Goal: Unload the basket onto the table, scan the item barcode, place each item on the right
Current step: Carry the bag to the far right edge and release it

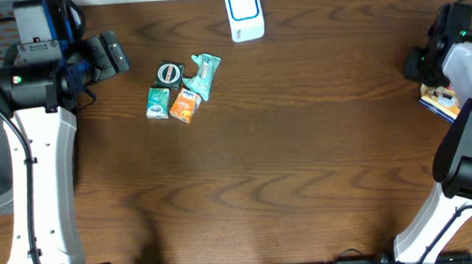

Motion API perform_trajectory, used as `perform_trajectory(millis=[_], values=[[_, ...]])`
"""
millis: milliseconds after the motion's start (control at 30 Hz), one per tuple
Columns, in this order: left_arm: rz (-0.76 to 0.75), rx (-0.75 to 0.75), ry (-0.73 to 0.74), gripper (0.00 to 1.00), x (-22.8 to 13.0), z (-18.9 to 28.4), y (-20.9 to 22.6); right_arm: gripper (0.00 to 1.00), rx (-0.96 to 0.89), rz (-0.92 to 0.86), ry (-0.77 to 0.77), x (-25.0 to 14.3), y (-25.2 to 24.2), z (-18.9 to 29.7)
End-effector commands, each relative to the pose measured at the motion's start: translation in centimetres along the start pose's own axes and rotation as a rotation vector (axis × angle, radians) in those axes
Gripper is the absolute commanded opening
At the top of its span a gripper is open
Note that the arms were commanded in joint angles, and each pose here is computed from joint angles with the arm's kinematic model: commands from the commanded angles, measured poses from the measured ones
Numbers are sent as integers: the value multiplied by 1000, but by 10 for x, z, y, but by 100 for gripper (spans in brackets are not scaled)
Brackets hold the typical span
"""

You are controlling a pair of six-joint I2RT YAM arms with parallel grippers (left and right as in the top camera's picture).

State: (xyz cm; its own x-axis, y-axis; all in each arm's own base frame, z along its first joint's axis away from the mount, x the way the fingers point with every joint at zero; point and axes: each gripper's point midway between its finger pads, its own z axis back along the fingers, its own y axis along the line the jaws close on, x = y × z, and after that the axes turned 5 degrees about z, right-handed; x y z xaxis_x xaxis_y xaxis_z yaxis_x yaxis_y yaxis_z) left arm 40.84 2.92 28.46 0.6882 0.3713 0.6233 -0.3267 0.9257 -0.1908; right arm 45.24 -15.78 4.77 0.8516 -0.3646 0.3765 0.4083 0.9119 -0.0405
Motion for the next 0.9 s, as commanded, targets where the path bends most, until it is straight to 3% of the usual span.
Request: perform_trajectory(millis=[0, 400, 667, 867], values=[[8, 16, 8, 98, -2, -3, 3, 31, -47, -22, -2, -11, -14, -13], [7, 16, 8, 98, -2, -3, 3, 33, -253, -160, 30, -23, -93, -14], [8, 16, 8, 98, -2, -3, 3, 22, -52, -129, 31, -18, -49, -16], [8, 16, 8, 98, -2, -3, 3, 29, -49, -97, 71, -28, -33, -15]])
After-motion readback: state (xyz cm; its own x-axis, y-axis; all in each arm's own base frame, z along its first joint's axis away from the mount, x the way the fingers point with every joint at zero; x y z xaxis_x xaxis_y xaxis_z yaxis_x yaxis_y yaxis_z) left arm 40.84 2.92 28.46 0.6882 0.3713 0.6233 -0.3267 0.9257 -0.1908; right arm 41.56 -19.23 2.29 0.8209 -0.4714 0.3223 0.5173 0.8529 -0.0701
